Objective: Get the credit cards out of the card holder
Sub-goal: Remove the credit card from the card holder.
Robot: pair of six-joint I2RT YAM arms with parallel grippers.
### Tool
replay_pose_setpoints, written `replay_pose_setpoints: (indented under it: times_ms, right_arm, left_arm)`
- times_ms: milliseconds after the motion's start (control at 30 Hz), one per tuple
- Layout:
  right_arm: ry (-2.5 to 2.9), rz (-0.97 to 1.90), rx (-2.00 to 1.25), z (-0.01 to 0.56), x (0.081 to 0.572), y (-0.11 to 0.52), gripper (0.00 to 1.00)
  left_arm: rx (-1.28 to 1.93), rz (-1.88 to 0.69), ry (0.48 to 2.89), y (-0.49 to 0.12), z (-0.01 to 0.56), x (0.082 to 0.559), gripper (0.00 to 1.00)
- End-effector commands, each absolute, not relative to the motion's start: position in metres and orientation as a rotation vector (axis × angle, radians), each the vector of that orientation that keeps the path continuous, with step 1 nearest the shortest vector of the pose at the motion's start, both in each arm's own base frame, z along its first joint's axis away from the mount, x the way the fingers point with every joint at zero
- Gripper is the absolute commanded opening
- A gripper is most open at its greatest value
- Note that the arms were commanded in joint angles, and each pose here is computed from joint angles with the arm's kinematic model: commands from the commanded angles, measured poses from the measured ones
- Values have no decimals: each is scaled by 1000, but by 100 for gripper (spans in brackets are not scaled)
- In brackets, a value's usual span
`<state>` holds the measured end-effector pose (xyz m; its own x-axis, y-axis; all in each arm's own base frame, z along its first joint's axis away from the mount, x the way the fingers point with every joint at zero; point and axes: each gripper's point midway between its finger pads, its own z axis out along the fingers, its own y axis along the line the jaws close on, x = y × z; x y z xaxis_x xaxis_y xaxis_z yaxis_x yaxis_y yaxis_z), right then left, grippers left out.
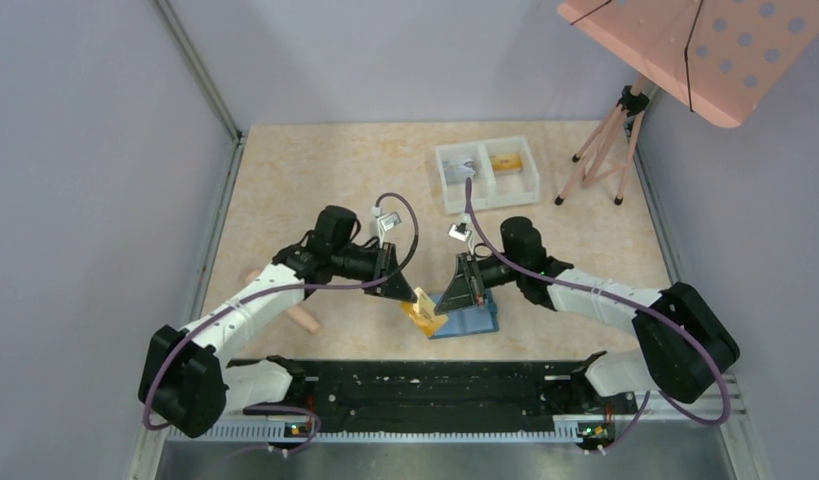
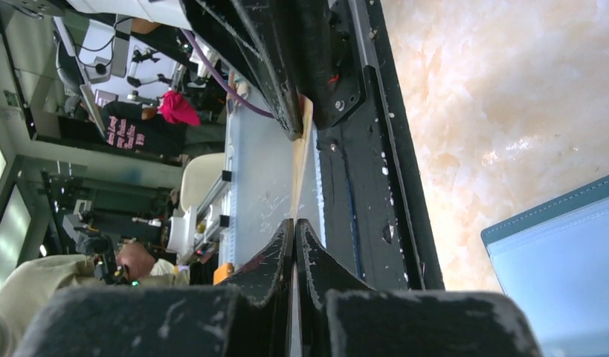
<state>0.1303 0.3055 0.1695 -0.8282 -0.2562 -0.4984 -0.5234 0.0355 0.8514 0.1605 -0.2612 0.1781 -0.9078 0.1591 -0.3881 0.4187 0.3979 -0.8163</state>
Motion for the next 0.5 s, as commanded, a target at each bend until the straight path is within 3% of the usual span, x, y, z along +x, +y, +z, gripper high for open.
replay_pose_setpoints:
  times_ms: [0, 33, 67, 233, 367, 467]
  right_arm:
    - [1995, 1877, -902, 183, 134, 314, 0]
    - [2013, 1864, -888, 181, 135, 314, 0]
    - [2029, 1830, -867, 180, 140, 315, 0]
    - [2055, 1710, -639, 192, 166, 315, 31]
    - [2067, 1608, -352, 193, 192, 305, 47]
    - [2053, 1569, -212, 191, 201, 297, 52]
  left_arm:
    - [596, -1584, 2335, -267, 196, 162, 9]
    - [589, -1592, 2348, -268, 194, 162, 1]
    - [579, -1597, 2361, -268, 193, 163, 0]
    - [469, -1563, 2379, -264, 189, 175, 0]
    - [350, -1536, 2308, -261, 200, 192, 0]
    - [192, -1463, 2259, -257, 205, 209, 0]
